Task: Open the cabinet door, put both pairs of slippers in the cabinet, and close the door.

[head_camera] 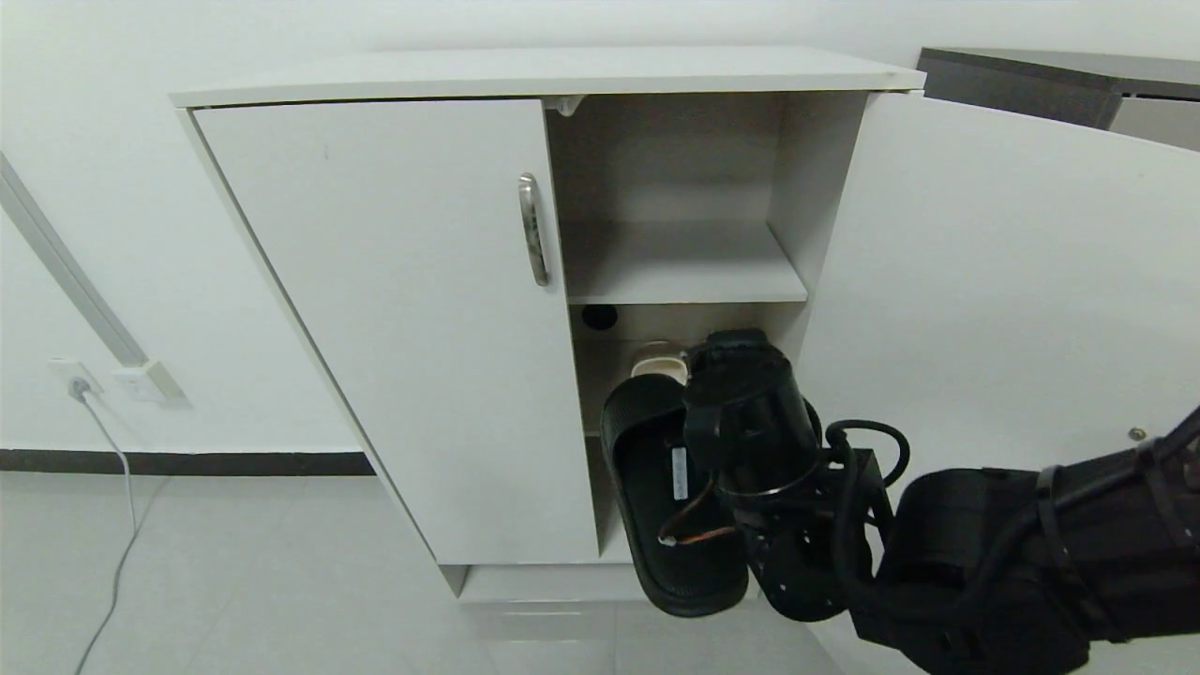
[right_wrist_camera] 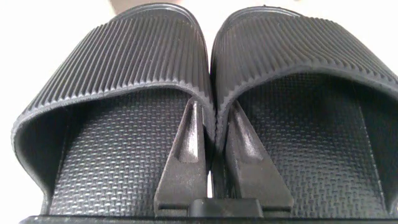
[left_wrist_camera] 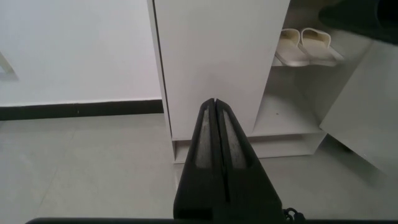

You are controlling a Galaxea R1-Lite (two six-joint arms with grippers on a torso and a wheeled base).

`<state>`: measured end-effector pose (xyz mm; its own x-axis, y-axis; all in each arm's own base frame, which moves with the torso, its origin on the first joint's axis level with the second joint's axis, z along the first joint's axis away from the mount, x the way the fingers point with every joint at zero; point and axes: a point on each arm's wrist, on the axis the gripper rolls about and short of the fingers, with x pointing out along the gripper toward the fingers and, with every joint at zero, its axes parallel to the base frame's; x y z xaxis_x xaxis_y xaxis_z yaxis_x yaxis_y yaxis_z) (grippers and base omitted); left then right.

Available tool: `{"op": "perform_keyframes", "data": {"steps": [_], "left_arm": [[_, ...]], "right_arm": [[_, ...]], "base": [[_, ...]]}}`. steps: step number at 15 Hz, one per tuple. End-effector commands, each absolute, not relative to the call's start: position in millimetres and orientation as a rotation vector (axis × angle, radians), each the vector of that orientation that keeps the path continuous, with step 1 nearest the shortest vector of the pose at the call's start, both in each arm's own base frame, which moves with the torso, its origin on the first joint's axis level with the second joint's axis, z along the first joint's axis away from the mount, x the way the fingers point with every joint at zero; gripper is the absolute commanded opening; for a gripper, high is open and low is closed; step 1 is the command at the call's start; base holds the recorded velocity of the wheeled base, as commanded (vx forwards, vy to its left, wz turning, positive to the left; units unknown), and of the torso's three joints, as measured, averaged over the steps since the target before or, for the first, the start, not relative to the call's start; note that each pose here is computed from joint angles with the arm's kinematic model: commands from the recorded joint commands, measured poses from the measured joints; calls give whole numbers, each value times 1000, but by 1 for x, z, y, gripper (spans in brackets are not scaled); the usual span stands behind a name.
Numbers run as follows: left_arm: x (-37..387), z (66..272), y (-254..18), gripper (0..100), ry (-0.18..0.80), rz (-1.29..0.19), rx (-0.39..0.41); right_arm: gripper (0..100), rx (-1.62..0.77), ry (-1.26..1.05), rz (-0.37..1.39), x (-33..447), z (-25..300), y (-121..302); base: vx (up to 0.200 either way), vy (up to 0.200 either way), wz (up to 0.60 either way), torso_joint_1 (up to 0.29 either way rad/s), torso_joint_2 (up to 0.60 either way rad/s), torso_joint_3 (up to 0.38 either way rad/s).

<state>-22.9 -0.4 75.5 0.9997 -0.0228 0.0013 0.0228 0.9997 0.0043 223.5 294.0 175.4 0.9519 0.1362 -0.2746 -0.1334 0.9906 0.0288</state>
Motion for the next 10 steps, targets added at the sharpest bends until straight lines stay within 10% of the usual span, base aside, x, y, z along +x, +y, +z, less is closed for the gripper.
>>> {"op": "perform_keyframes", "data": {"steps": [1, 10], "left_arm": [[-23, 75, 0, 0, 0, -23, 5], [-23, 75, 0, 0, 0, -23, 9]], "right_arm": [[0, 57, 233, 81, 230, 197, 308], [0, 48, 142, 69, 247, 230, 310]], "base": [[0, 0, 0, 0, 0, 0], [0, 0, 0, 0, 0, 0]]}}
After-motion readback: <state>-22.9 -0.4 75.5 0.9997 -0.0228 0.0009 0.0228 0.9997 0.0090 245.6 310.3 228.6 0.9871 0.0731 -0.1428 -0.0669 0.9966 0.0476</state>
